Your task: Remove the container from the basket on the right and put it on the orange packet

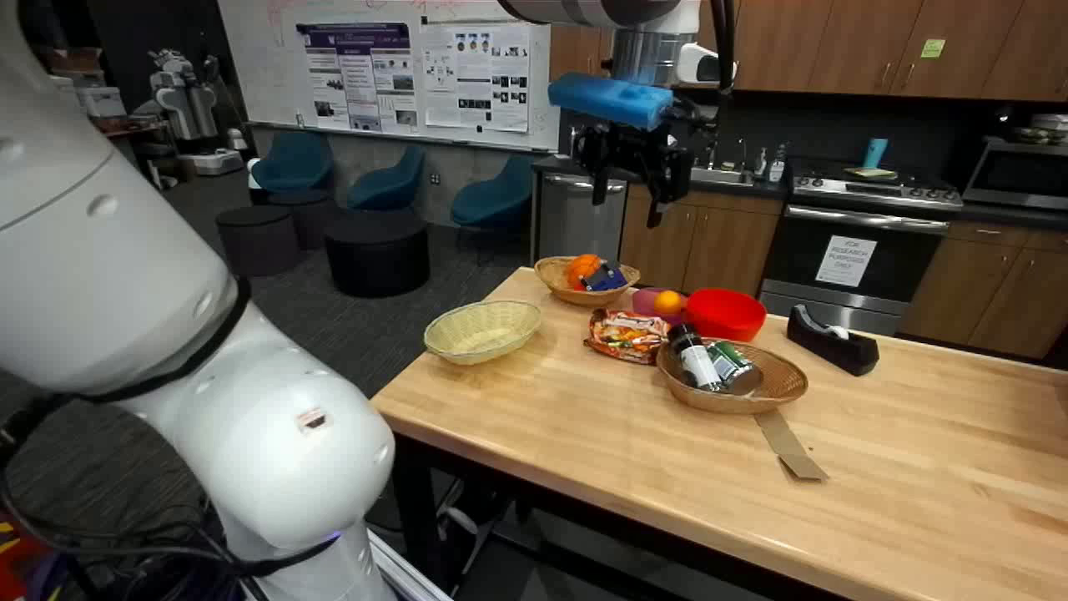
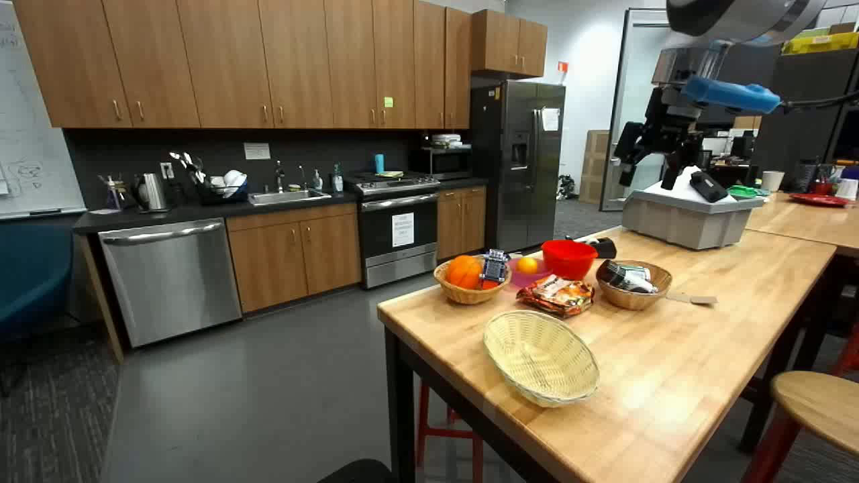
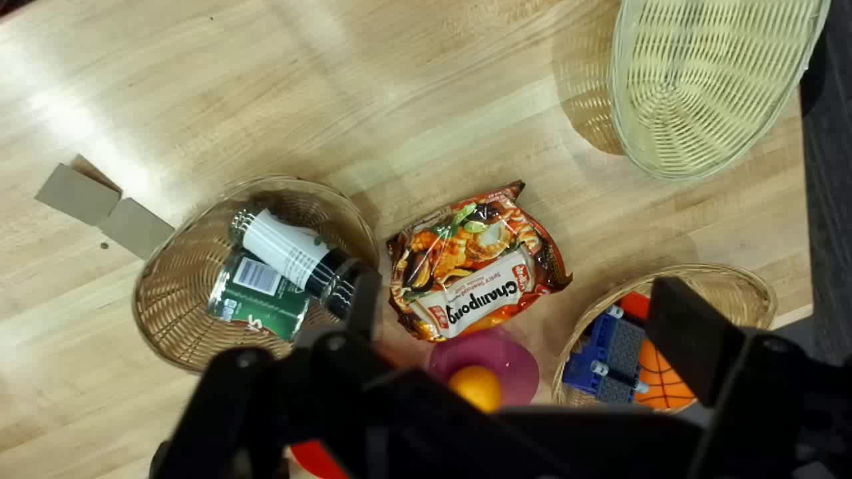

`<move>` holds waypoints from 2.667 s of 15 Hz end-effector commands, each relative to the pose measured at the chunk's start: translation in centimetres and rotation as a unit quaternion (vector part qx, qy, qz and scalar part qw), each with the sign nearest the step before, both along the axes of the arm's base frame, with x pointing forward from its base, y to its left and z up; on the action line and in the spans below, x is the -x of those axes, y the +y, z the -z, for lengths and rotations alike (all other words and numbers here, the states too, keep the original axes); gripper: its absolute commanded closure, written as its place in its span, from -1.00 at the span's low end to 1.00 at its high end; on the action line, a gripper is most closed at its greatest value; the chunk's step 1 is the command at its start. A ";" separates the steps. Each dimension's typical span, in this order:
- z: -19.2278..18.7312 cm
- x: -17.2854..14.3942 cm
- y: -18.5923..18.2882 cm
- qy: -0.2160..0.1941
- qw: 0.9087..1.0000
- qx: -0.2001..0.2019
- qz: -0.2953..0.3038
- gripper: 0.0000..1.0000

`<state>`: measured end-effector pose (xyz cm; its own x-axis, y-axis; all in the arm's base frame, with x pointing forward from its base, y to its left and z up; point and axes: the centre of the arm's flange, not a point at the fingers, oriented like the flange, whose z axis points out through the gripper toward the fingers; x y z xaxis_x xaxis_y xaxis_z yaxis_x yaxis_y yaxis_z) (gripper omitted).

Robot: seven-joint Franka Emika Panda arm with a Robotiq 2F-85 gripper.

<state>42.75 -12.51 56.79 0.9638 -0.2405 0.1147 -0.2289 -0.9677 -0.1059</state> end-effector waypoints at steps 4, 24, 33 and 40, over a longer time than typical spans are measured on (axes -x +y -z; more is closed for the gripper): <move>-1.6 -0.9 0.2 -0.006 0.999 0.032 -0.002 -1.00; -2.6 -2.3 -1.1 -0.062 0.962 0.264 -0.021 -1.00; 7.4 -1.7 -8.7 -0.025 0.979 0.198 0.052 -1.00; 13.4 -1.8 -8.4 0.007 0.982 0.177 0.064 -1.00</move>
